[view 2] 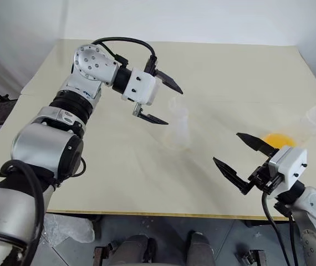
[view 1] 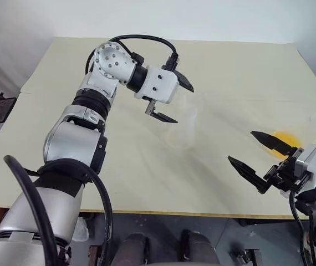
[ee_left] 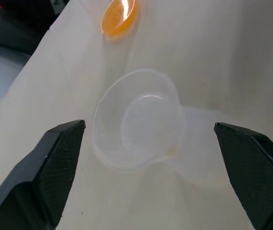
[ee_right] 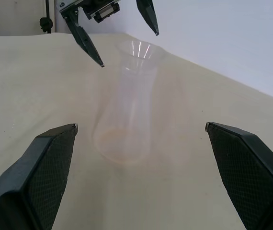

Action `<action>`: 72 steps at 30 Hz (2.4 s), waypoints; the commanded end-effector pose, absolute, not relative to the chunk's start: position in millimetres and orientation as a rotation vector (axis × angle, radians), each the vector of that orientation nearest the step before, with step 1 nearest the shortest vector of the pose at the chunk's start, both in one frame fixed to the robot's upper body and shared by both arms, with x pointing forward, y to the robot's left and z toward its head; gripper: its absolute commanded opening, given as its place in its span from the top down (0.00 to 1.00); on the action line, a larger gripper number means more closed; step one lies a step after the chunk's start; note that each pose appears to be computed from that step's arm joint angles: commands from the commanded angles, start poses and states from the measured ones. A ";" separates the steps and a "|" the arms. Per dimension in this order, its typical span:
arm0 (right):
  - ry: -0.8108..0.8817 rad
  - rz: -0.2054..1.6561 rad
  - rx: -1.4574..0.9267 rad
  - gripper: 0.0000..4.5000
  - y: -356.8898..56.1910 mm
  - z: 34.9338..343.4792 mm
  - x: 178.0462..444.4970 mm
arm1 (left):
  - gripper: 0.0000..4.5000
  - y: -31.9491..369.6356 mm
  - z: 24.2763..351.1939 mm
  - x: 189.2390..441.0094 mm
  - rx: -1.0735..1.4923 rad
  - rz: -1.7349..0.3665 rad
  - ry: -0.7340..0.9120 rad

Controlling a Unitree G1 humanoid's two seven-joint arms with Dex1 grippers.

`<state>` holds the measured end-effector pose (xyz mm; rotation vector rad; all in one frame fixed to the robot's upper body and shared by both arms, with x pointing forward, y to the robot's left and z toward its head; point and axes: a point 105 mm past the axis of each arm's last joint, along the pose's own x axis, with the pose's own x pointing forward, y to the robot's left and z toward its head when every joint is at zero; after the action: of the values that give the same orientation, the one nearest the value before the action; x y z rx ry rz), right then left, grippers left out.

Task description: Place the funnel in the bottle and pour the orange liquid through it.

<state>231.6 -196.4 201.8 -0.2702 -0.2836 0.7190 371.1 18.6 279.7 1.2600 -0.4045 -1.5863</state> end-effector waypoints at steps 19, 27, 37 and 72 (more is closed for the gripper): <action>-0.190 0.072 -0.215 0.00 -246.9 199.3 197.2 | 0.01 136.8 237.4 385.4 0.364 -1.335 -0.208; -0.177 -0.234 -0.167 0.00 -295.3 200.3 202.7 | 0.01 142.4 175.0 344.0 0.221 -1.369 -0.061; -0.169 -0.241 -0.130 0.00 -343.1 205.8 239.1 | 0.01 124.8 176.5 329.1 0.170 -1.420 -0.124; -0.254 -0.117 -0.082 0.46 -373.0 233.5 321.5 | 0.00 126.3 176.5 311.5 0.144 -1.358 -0.102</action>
<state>325.6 -373.8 214.7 -0.0512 -0.1939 -0.1256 313.2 125.8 166.9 0.1197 -0.0649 -1.3465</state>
